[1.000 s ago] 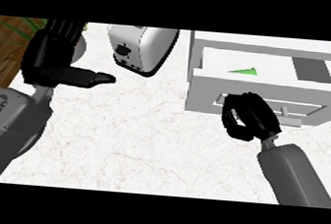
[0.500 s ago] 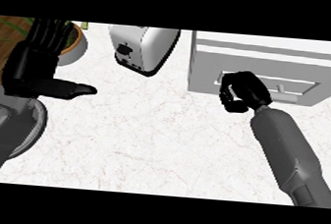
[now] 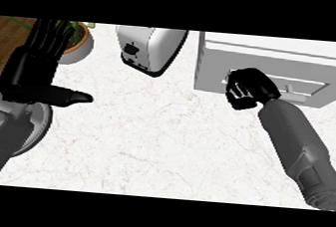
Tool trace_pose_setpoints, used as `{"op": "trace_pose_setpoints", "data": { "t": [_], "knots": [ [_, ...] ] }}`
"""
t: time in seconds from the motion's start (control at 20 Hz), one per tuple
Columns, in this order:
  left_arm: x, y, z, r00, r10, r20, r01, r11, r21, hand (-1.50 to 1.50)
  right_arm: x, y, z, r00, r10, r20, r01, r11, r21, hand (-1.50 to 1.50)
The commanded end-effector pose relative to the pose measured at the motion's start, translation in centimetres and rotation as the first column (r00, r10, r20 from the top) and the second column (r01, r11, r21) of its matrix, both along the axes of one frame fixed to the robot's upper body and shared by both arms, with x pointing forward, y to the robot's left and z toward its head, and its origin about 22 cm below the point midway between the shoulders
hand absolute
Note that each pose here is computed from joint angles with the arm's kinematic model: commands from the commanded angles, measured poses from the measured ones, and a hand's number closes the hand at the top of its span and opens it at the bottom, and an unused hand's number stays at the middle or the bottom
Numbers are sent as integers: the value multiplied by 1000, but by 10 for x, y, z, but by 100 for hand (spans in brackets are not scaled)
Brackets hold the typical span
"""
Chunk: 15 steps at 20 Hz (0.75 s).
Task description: Pick up the cup, place it into the drawer and close the drawer
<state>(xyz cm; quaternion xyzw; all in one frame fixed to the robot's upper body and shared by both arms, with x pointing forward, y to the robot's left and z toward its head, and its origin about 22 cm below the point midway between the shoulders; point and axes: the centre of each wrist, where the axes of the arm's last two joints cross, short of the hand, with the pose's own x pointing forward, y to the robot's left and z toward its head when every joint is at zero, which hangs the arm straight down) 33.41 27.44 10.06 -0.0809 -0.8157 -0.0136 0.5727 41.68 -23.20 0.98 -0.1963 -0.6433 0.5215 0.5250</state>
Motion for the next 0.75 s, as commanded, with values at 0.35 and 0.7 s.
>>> {"op": "trace_pose_setpoints", "data": {
  "t": [0.35, 0.7],
  "knots": [
    [-2, -10, -14, 998, -65, -13, 65, 998, -24, -150, 22, -43, 47, 989, -142, 36, 139, 988, 61, 150],
    [-1, -7, -18, 998, -65, -21, 64, 997, -40, -150, 22, -53, 51, 990, -133, 39, 129, 987, 95, 150]
  ]
}}
